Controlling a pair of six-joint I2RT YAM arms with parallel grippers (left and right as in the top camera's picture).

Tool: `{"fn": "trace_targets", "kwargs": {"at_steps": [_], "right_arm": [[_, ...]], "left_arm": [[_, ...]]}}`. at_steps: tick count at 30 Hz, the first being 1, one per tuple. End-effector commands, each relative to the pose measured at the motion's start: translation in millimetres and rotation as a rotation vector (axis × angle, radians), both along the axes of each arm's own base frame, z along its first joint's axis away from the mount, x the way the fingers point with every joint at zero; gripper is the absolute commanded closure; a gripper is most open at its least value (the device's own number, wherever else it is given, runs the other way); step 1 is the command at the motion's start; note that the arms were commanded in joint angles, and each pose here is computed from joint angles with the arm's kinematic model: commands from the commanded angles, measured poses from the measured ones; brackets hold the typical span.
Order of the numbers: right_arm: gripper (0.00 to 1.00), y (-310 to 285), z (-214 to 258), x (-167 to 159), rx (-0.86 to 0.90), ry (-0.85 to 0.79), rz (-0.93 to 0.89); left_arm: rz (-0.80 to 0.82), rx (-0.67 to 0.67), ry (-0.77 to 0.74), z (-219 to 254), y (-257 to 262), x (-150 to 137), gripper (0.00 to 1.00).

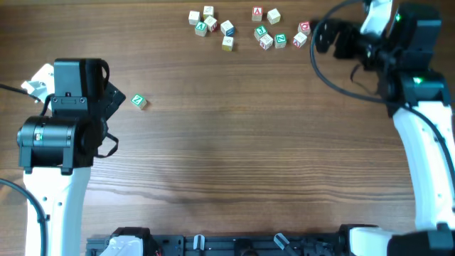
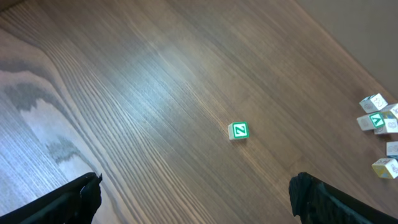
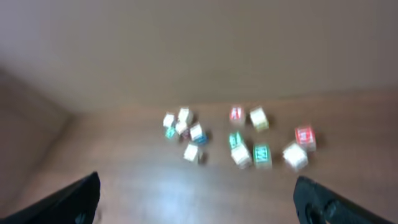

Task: Form a circle
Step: 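Reach the right gripper into the cluster and grasp the green J block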

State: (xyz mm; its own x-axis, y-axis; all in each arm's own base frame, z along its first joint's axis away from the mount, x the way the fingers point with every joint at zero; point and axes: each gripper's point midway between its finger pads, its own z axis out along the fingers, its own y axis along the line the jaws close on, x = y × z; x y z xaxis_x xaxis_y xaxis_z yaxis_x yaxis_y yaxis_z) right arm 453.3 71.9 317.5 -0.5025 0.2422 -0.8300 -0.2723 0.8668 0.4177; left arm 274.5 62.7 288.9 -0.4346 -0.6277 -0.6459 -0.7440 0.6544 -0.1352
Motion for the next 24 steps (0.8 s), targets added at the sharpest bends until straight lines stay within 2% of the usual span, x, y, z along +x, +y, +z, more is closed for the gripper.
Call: {"fn": "trace_targets", "kwargs": {"at_steps": [1, 8, 15, 21, 24], "right_arm": [[0.0, 7.7, -2.3, 19.9, 0.014, -0.025, 0.004], [0.01, 37.2, -44.8, 72.2, -0.085, 0.044, 0.04], [0.01, 71.6, -127.3, 139.2, -0.404, 0.093, 0.043], [0.01, 110.0, -201.5, 164.6, -0.494, 0.105, 0.098], [0.01, 130.1, -217.2, 172.3, -0.502, 0.096, 0.117]], "left_arm": [[-0.001, -0.001, -0.004, 2.2, 0.7, 0.9, 0.0], [-0.001, -0.001, -0.004, 2.2, 0.7, 0.9, 0.0], [-0.001, -0.001, -0.004, 2.2, 0.7, 0.9, 0.0], [-0.001, -0.001, -0.004, 2.2, 0.7, 0.9, 0.0], [-0.001, -0.001, -0.004, 2.2, 0.7, 0.9, 0.0]]}}
